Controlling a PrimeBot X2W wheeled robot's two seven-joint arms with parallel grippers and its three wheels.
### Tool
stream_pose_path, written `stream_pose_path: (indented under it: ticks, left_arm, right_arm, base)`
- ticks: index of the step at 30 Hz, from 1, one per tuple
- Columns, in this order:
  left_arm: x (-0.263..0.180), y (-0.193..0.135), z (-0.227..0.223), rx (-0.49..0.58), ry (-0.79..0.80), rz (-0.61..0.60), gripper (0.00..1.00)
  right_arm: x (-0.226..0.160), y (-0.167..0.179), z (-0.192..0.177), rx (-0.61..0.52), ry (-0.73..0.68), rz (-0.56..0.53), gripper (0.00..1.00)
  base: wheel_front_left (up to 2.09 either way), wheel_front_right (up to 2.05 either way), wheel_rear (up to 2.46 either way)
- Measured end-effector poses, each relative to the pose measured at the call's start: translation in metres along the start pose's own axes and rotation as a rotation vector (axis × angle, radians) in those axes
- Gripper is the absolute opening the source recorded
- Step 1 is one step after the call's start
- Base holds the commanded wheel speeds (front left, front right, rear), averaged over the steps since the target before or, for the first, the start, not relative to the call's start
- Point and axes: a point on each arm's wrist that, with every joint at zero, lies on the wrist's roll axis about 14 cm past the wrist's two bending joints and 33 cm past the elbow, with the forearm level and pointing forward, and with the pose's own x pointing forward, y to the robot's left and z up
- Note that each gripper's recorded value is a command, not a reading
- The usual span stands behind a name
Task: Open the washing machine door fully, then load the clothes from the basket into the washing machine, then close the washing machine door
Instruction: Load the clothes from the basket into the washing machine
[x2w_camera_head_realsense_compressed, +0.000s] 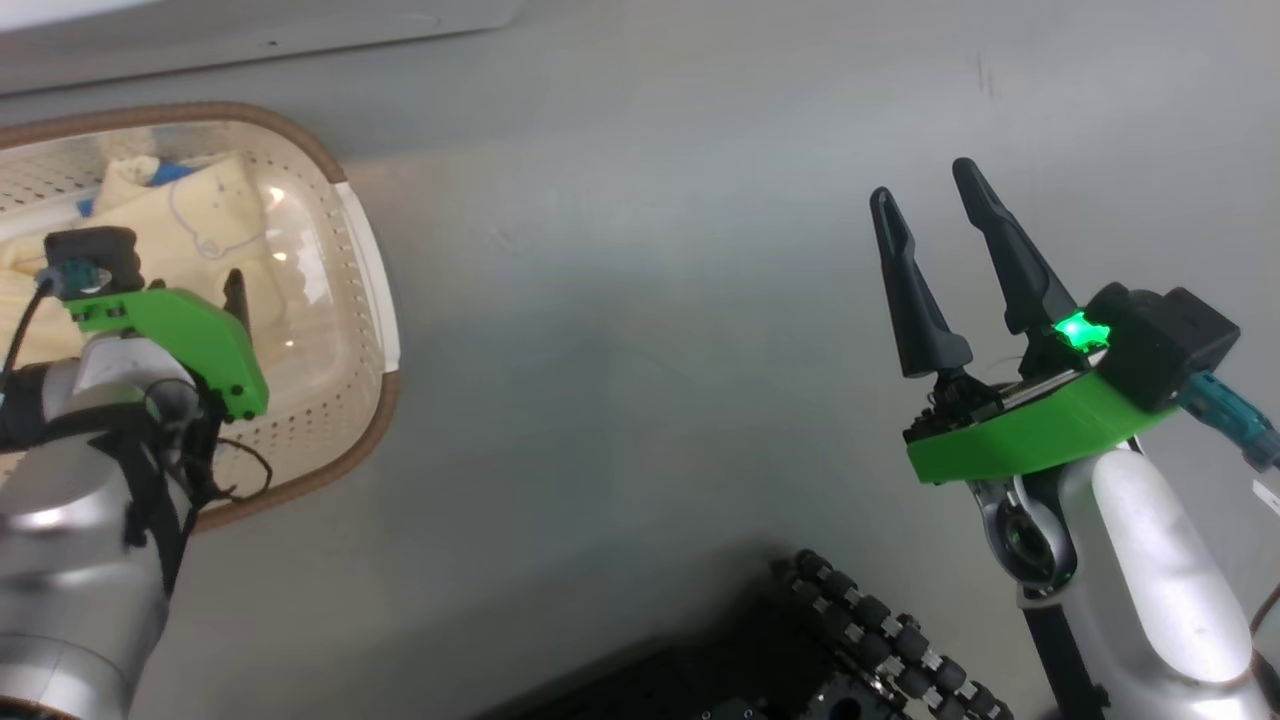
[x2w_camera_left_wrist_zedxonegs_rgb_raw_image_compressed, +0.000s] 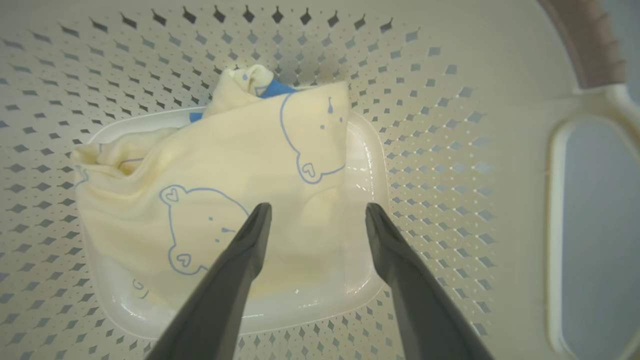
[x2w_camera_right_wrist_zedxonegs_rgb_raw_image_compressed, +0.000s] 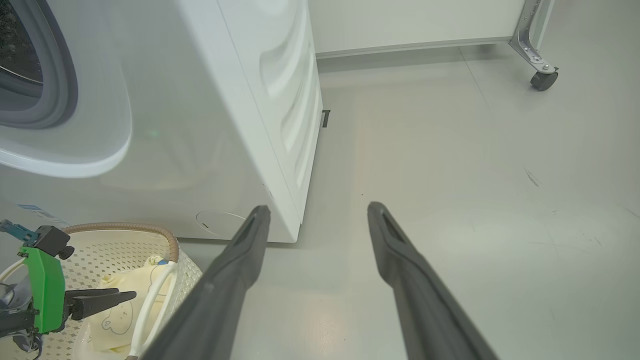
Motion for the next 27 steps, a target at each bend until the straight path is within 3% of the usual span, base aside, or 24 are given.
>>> stream_pose_path:
  ticks: [19,20,22,27]
  left_arm:
    - [0.073,0.035,-0.026,-0.037,0.07,0.089,0.97]
    - [0.073,0.035,-0.026,-0.038,0.071,0.095,0.59]
    - [0.073,0.039,-0.027,-0.037,0.074,0.115,0.0]
    - [0.073,0.04,-0.028,-0.039,0.081,0.131,0.0]
  right_arm:
    - [0.004,-0.019,-0.05,-0.01,0.133,-0.048,1.0]
    - [0.004,-0.019,-0.05,-0.009,0.132,-0.047,1.0]
    - [0.004,-0.018,-0.05,-0.009,0.13,-0.047,1.0]
    - [0.005,-0.019,-0.049,-0.009,0.126,-0.047,1.0]
  base:
    - [0.0,0.0,0.0]
    - [0.0,0.0,0.0]
    - [0.0,0.0,0.0]
    - [0.0,0.0,0.0]
